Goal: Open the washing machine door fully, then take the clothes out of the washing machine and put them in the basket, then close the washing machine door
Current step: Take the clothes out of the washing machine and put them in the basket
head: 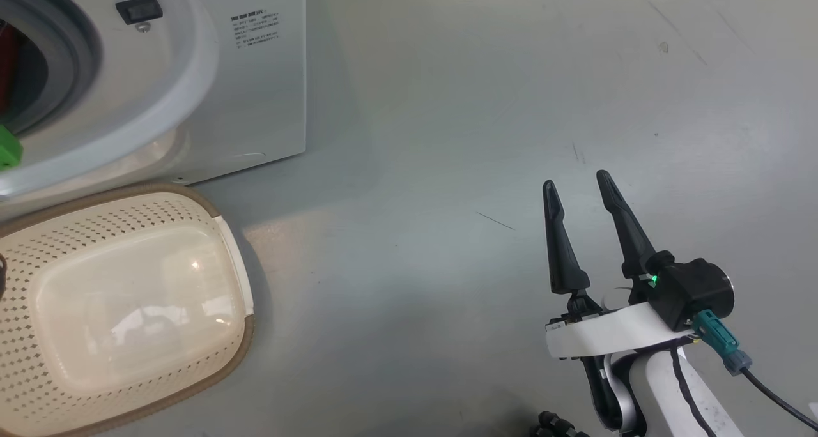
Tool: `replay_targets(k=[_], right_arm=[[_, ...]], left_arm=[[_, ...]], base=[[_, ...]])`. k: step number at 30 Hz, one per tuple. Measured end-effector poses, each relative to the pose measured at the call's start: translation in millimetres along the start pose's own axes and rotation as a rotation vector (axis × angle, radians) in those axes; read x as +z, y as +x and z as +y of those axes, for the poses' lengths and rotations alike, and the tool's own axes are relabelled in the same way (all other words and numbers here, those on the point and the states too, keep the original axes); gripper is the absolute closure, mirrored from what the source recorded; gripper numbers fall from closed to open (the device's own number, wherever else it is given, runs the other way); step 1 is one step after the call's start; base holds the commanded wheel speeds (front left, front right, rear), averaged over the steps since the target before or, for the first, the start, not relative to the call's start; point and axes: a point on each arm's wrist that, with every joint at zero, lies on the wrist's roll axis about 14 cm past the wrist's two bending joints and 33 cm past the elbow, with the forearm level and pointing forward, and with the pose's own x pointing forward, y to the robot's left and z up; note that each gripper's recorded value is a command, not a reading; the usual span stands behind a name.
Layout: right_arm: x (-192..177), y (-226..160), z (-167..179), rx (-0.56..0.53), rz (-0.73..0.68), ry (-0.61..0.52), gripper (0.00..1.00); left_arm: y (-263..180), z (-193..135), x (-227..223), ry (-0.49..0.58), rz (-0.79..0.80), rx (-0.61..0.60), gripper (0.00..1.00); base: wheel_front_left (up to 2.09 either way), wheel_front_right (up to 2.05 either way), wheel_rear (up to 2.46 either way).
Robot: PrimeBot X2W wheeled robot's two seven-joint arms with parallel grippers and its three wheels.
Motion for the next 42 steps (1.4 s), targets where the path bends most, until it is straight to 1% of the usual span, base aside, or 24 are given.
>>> replay_targets(k=[3,10,16,24,37,42], right_arm=[[0.2,0.0,-0.4,-0.002,-0.001,0.0,0.0],[2.2,1.7,1.4,0.005,-0.008,0.002,0.0],[5.5,4.9,3.1,0.012,-0.02,0.004,0.0],[9.4,5.4,8.6,0.03,-0.033,0.006,0.0],[18.4,6.8,18.6,0.061,-0.064,0.004,0.0],[20.1,6.7,24.0,0.078,-0.07,0.003,0.0]], left_arm=[[1.5,-3.4,0.5,0.001,0.002,-0.006,1.0],[-0.5,0.8,-1.0,0.004,0.003,0.002,1.0],[-4.7,-0.8,2.5,0.005,-0.023,-0.005,1.0],[-17.4,-1.1,15.2,0.002,-0.091,-0.006,1.0],[-45.8,-15.5,40.7,0.002,-0.222,-0.041,1.0],[-59.3,-14.0,51.5,0.005,-0.283,-0.036,1.0]], base=[[0.0,0.0,0.0],[0.0,0.0,0.0],[0.0,0.0,0.0],[0.0,0.0,0.0],[0.0,0.0,0.0],[0.0,0.0,0.0]])
